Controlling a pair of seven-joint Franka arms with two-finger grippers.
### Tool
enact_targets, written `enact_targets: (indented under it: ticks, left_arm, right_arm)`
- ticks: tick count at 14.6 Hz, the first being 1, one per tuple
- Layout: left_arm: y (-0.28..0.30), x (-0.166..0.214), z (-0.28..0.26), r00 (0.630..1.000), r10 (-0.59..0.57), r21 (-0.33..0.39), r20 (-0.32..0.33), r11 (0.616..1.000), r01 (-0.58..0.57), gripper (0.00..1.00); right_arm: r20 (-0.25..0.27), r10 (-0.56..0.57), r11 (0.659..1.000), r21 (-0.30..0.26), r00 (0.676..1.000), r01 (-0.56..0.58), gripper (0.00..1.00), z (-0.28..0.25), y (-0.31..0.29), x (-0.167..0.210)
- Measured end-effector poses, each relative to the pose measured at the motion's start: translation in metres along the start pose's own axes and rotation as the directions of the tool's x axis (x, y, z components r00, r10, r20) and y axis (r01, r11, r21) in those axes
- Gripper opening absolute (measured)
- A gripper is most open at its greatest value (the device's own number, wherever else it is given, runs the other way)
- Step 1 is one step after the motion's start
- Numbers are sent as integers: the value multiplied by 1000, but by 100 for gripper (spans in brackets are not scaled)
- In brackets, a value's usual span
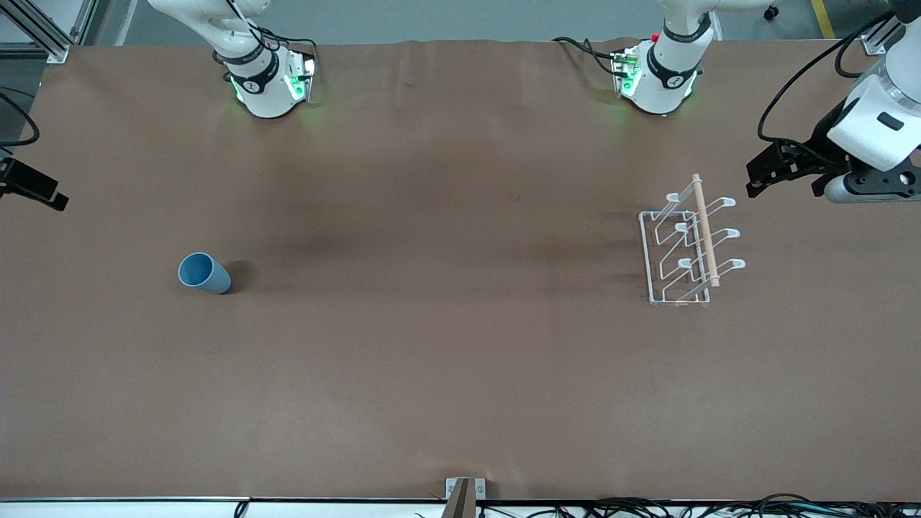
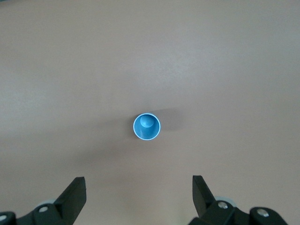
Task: Hang cup on cup holder
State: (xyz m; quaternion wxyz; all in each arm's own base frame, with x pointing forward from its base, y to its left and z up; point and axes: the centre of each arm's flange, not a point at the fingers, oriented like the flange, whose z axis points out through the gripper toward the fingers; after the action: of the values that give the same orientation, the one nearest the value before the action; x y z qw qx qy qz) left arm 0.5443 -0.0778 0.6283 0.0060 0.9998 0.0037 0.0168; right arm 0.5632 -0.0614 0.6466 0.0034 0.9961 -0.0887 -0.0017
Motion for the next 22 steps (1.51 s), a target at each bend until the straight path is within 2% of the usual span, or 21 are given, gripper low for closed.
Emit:
enact_targets:
  ticks: [4, 7, 10, 14, 16, 19, 22]
  left_arm:
    - [0, 0, 0, 1000, 1, 0, 1, 1000, -1, 100]
    - [-1, 0, 0, 1000, -1, 0, 1, 1000, 1, 100]
    - [-2, 0, 1, 1000, -2, 0, 2, 1000, 2, 100]
    - [-3, 0, 1, 1000, -3, 1, 3, 1000, 3, 100]
    - [-3, 0, 1, 1000, -4, 1, 4, 1000, 4, 100]
    - [-4, 0, 2, 1000, -5, 1, 5, 1000, 5, 100]
    - [-4, 1, 3, 1000, -5, 1, 6, 1000, 5, 100]
  right_arm:
    - [11, -6, 1000, -1, 1000, 6, 100, 5, 2, 0]
    - [48, -13, 1000, -3, 999, 13, 100, 35, 7, 3]
    - [63, -13, 1000, -4, 998, 13, 100, 95, 11, 12]
    - [24, -30, 1000, -4, 999, 30, 100, 195, 11, 16]
    - [21, -48, 999, -5, 999, 48, 100, 239, 11, 13]
    - [20, -90, 996, -7, 996, 90, 100, 292, 16, 15]
    - [-8, -119, 993, -11, 993, 119, 100, 338, 23, 9]
